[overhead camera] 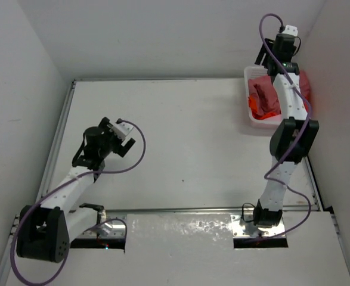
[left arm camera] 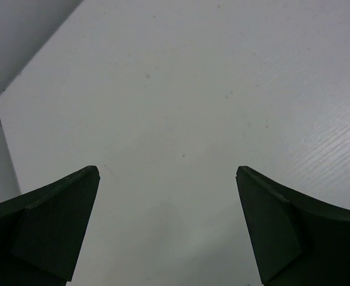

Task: Fold and stack the t-shirts
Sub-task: Grab crumpled tshirt from bin with the right arm

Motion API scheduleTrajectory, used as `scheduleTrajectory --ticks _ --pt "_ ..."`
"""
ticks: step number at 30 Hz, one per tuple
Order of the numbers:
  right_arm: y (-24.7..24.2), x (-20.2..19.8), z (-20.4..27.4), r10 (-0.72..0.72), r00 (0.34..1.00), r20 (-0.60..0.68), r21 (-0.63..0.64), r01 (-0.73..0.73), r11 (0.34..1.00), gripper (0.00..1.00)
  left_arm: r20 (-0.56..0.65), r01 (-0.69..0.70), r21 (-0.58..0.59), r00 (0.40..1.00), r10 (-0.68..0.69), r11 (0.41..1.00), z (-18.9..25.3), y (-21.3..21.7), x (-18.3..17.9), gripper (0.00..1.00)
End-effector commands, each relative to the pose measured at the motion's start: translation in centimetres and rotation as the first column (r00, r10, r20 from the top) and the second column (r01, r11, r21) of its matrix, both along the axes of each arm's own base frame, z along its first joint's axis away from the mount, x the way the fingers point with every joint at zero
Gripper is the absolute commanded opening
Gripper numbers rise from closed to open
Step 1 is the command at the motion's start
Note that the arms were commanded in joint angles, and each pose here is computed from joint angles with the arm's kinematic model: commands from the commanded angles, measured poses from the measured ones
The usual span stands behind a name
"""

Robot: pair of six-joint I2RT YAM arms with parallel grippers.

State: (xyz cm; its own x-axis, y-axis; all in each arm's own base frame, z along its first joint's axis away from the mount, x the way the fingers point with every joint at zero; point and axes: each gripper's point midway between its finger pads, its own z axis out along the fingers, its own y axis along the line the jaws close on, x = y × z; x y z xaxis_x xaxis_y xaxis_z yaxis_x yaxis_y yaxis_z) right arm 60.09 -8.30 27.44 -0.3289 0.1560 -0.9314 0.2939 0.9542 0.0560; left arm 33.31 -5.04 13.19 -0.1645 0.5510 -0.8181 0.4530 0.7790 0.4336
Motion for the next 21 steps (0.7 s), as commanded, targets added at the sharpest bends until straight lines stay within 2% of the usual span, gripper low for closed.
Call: scheduleTrajectory --ticks 1,3,7,9,11,12,14,15,17,18,19,21 --pt "-7.4 0.9 -3.5 -0.289 0.957 -0.017 -0.001 0.289 0.957 0.74 -0.140 0.019 0.046 0.990 -0.012 0.999 -2.6 0.1 -0.6 1.00" --pt "-9.4 2.3 -4.4 -0.319 0.948 0.020 0.009 0.319 0.948 0.74 -0.164 0.002 0.025 0.986 0.002 1.000 -3.2 0.0 -0.3 1.00" --pt "-9.3 4.4 -10.7 -0.219 0.972 -0.086 -0.062 0.214 0.975 0.80 -0.208 0.012 -0.003 0.978 -0.012 1.000 -4.3 -0.6 0.7 1.00" --pt "-8.6 3.3 -14.7 -0.198 0.962 -0.188 -0.043 0.193 0.980 0.82 -0.204 0.017 0.013 0.979 -0.014 1.000 -4.4 -0.5 1.2 1.00" --pt "-8.4 1.9 -16.9 -0.214 0.948 -0.237 -0.034 0.212 0.977 0.80 -0.196 0.014 0.027 0.981 -0.009 1.000 -4.7 -0.4 1.7 1.00" --pt "-8.3 1.0 -19.1 -0.217 0.938 -0.271 -0.034 0.216 0.976 0.77 -0.192 0.016 0.035 0.981 -0.009 0.999 -4.8 -0.3 1.8 1.00" --pt "-8.1 0.5 -19.8 -0.210 0.936 -0.283 -0.033 0.210 0.977 0.63 -0.184 0.019 0.040 0.983 -0.012 0.999 -4.7 -0.3 2.1 1.00" --pt "-8.1 0.5 -19.4 -0.209 0.936 -0.284 -0.036 0.208 0.978 0.43 -0.179 0.022 0.041 0.984 -0.014 0.999 -4.5 -0.3 2.3 1.00" --pt "-8.2 0.6 -18.1 -0.215 0.938 -0.270 -0.053 0.209 0.977 0.20 -0.177 0.023 0.042 0.984 -0.015 0.999 -4.3 -0.4 2.4 1.00" --pt "-8.5 0.3 -16.0 -0.242 0.941 -0.238 -0.078 0.230 0.970 0.05 -0.173 0.029 0.037 0.985 -0.022 0.999 -4.1 -0.5 2.4 1.00" --pt "-8.5 0.2 -14.9 -0.249 0.944 -0.218 -0.094 0.233 0.968 0.00 -0.172 0.032 0.036 0.985 -0.025 0.999 -4.1 -0.5 2.2 1.00" --pt "-8.4 -0.2 -11.0 -0.259 0.953 -0.160 -0.157 0.234 0.959 0.00 -0.169 0.041 0.025 0.985 -0.037 0.999 -4.0 -0.7 1.9 1.00"
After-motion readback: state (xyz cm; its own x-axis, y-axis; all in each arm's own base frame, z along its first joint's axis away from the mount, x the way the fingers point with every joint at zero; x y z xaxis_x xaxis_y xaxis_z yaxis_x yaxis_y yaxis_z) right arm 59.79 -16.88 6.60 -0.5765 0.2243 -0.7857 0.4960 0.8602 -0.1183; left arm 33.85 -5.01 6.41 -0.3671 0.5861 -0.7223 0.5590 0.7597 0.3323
